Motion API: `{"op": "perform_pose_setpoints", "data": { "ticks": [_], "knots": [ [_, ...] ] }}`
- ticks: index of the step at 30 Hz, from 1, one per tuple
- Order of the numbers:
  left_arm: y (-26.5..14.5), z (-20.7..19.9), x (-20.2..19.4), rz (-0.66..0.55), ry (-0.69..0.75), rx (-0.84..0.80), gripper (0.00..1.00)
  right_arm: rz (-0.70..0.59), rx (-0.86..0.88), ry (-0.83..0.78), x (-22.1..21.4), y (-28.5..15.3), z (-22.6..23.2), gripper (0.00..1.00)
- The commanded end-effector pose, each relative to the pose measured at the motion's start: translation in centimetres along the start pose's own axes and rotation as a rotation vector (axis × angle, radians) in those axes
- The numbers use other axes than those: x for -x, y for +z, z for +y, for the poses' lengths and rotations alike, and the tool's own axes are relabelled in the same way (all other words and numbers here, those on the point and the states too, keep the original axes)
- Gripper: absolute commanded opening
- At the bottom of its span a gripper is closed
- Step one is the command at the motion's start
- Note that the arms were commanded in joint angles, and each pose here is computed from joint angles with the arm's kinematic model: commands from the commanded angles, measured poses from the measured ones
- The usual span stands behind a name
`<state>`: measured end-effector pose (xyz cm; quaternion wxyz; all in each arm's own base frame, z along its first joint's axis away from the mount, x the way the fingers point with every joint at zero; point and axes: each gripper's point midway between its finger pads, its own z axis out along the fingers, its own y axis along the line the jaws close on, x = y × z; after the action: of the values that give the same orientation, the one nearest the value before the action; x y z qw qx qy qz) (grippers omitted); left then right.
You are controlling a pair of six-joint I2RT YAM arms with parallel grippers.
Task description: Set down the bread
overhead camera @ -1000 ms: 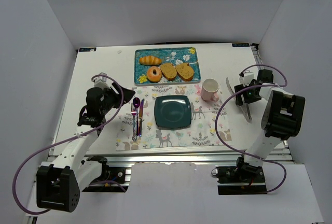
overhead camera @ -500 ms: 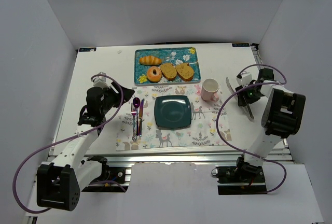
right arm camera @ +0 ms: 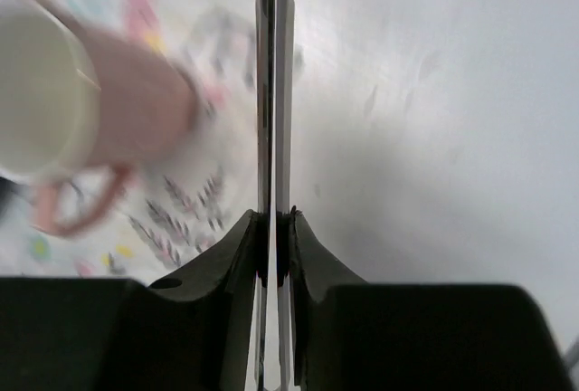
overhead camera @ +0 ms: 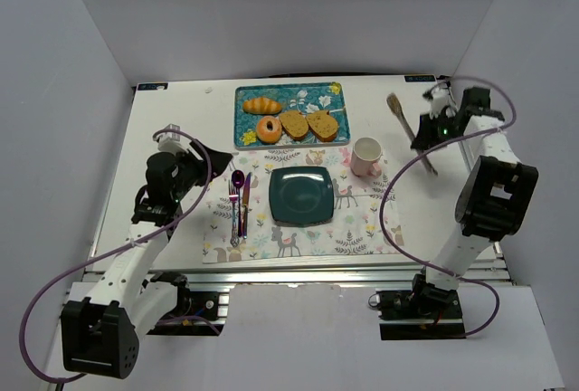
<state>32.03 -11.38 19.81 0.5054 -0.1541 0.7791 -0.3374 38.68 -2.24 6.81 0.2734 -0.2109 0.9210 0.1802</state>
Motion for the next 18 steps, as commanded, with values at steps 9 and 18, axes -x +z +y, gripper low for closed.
{"op": "perform_pose_setpoints", "data": {
  "ticks": [9, 18],
  "knots": [
    [-0.7, -3.6, 3.6, -0.075, -0.004, -0.068, 0.69, -0.375, 0.42, -0.14, 20.7, -6.4, 17.1, 0.34],
    [-1.6, -3.8, 4.4, -0.135, -0.052, -0.07, 0.69, -0.325, 0.536, -0.144, 21.6, -4.2, 22.3, 0.38]
  ]
}}
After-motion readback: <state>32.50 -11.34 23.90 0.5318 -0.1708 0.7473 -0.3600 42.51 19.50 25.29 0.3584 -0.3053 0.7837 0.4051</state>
